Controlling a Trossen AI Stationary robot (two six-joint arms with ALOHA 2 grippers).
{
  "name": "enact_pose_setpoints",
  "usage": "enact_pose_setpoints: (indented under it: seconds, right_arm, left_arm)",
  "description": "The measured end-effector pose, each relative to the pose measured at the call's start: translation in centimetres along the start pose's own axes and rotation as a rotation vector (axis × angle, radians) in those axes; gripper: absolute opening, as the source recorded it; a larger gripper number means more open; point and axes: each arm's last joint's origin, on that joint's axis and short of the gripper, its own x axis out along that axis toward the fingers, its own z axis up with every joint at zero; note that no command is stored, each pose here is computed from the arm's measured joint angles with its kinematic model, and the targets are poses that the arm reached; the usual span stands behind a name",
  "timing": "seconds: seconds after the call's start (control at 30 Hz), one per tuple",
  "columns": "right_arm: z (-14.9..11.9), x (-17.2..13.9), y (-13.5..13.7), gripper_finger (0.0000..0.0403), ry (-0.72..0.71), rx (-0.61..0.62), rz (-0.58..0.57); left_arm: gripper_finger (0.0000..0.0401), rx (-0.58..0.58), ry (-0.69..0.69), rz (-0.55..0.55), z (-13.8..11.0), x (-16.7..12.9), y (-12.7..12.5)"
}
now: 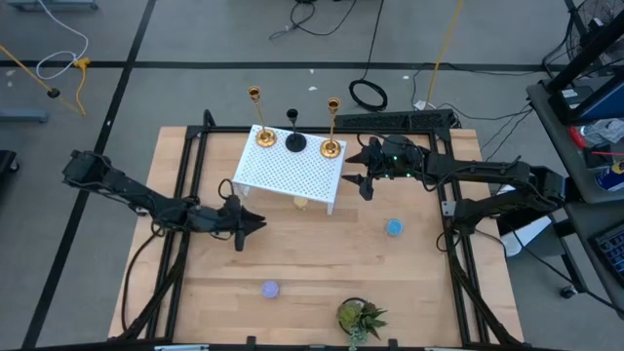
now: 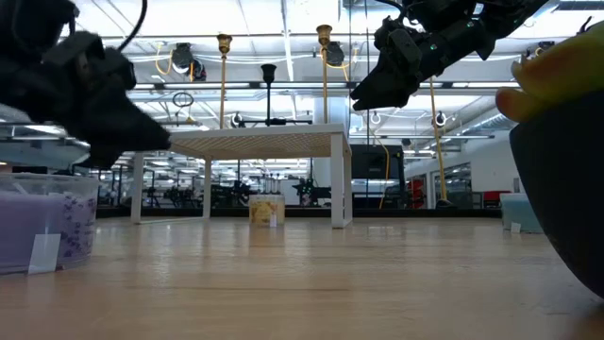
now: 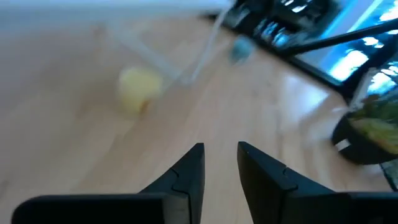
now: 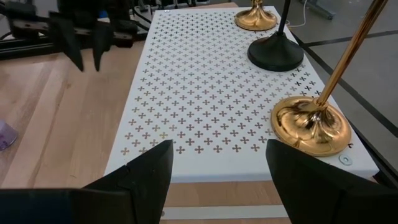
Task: Pick & Place candle stick holders
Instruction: Put the yellow scented candle on the shelf
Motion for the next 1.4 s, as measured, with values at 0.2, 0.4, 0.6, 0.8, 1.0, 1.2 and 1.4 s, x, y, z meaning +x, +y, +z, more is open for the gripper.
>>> enact_pose_setpoints:
  seconds: [0.2,0.4,0.6,0.8,1.0,1.2,1.4]
  right_arm:
    - [0.0,0.0,0.0,0.0254,0.0,-0.001,0.0]
    - [0.0,0.0,0.0,0.0254,0.0,-0.005,0.0]
    - [0.0,0.0,0.0,0.0254,0.0,-0.004,0.0]
    - [0.0,0.0,0.0,0.0254,0.0,-0.004,0.0]
    - [-0.5,0.1,0.0,0.0254,0.011,-0.003,0.0]
    - [-1.9,0.3,0.0,0.0254,0.05,0.001,0.001]
    - [-2.1,0.3,0.0,0.0254,0.019,-0.026,0.001]
  left_arm:
    - [0.0138,0.166,-0.014,-0.002,0.7,1.9,-1.4]
    - [0.0183,0.35,0.077,0.055,2.0,5.9,-3.9]
    - [0.0179,0.457,0.206,0.201,3.0,10.2,-5.3]
    - [0.015,0.547,0.299,0.302,3.4,13.5,-4.7]
    - [0.0126,0.543,0.327,0.318,3.9,15.7,-3.5]
    - [0.0115,0.573,0.337,0.344,4.6,15.9,-2.6]
    - [0.0119,0.564,0.358,0.394,5.0,16.0,-1.3]
